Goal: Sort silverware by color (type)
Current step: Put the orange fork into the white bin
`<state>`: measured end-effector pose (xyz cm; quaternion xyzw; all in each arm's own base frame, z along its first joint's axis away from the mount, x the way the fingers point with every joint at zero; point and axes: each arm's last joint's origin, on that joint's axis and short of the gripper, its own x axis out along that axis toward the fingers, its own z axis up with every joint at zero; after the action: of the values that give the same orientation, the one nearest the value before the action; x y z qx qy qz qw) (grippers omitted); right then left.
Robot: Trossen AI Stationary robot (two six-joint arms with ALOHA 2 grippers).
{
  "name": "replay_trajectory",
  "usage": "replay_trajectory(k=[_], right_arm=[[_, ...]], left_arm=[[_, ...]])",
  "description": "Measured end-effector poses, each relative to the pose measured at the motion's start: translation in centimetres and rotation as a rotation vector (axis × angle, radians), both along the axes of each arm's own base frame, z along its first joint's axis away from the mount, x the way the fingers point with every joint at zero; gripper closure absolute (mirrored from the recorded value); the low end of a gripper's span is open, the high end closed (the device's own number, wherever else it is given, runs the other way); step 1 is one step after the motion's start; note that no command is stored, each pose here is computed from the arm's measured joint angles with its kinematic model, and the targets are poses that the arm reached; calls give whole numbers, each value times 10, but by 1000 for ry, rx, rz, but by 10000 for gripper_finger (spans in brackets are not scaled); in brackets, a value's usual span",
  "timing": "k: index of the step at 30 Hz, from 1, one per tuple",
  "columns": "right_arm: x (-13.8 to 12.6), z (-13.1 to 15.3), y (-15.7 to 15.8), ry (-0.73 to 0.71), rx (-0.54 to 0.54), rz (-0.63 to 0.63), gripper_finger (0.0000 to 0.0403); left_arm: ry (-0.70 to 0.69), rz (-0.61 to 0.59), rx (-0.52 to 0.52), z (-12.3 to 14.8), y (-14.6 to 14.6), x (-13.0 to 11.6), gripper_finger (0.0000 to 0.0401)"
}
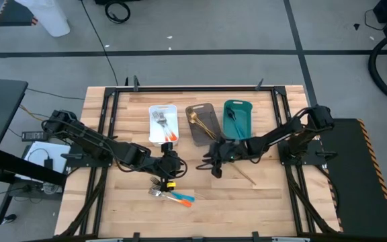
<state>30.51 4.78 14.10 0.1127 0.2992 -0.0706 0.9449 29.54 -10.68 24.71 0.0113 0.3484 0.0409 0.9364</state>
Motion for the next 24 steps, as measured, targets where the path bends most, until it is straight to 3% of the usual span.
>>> replay_trajectory(k=[7,17,24], right_arm=[[-8,-6,12,70,-40,-39,300],[-20,-15,20,200,3,-71,300],[-37,-2,20,287,35,-102,300]], left_arm=[[0,0,0,0,0,0,278],[0,4,-6,0,0,0,278],[0,5,-5,0,0,0,278]])
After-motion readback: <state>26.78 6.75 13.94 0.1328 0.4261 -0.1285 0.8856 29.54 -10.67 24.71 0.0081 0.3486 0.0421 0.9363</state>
